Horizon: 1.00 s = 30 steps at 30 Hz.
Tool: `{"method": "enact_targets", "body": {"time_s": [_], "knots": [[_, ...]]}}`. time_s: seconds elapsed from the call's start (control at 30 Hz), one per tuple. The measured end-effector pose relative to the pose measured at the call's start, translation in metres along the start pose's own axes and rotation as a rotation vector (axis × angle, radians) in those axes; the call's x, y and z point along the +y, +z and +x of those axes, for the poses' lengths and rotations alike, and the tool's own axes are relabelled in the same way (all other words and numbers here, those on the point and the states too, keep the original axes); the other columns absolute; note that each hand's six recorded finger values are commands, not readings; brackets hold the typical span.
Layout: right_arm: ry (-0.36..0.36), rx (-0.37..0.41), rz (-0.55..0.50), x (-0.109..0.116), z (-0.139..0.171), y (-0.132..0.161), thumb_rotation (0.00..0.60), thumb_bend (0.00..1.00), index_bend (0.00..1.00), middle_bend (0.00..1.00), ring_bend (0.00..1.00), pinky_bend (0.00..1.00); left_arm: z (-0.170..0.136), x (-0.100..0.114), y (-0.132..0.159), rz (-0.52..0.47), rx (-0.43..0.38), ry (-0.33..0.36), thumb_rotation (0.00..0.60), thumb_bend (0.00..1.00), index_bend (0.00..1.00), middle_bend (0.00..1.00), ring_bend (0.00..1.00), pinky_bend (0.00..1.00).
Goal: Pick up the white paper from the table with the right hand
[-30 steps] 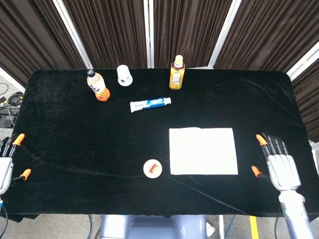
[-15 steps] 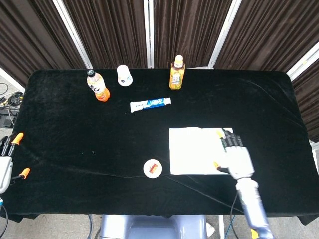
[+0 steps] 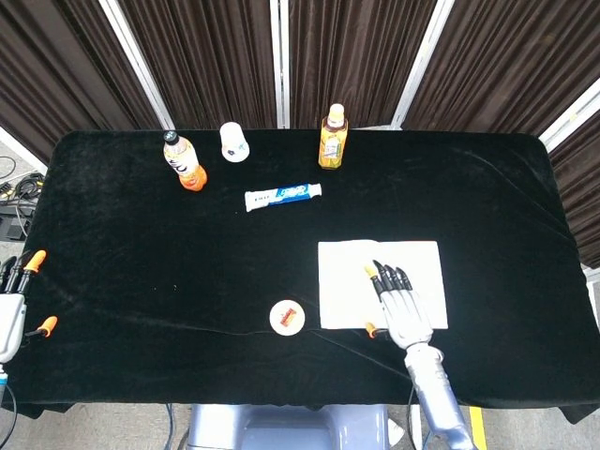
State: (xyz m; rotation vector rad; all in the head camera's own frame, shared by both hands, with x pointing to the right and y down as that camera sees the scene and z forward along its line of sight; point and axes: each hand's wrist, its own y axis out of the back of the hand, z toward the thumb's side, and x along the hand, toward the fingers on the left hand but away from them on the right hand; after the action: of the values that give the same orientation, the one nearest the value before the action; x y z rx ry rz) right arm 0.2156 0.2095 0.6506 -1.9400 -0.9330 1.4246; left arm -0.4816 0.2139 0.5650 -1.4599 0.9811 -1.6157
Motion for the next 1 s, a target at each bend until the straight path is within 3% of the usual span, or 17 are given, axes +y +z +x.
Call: {"method": "enact_targets", "body": {"time_s": [0.5, 1.0], "knots": [[0.050, 0.036, 0.012, -0.036, -0.002, 0.023, 0.600, 0.14, 0.00, 0.00, 0.00, 0.00, 0.000, 0.002, -0.001, -0.009, 0.005, 0.002, 0.600, 0.23, 0.00, 0.00, 0.00, 0.00], [0.047, 0.031, -0.004, -0.051, -0.015, 0.025, 0.600, 0.14, 0.00, 0.00, 0.00, 0.00, 0.001, 0.001, -0.003, -0.005, 0.019, -0.009, 0.600, 0.24, 0.00, 0.00, 0.00, 0.00]]}}
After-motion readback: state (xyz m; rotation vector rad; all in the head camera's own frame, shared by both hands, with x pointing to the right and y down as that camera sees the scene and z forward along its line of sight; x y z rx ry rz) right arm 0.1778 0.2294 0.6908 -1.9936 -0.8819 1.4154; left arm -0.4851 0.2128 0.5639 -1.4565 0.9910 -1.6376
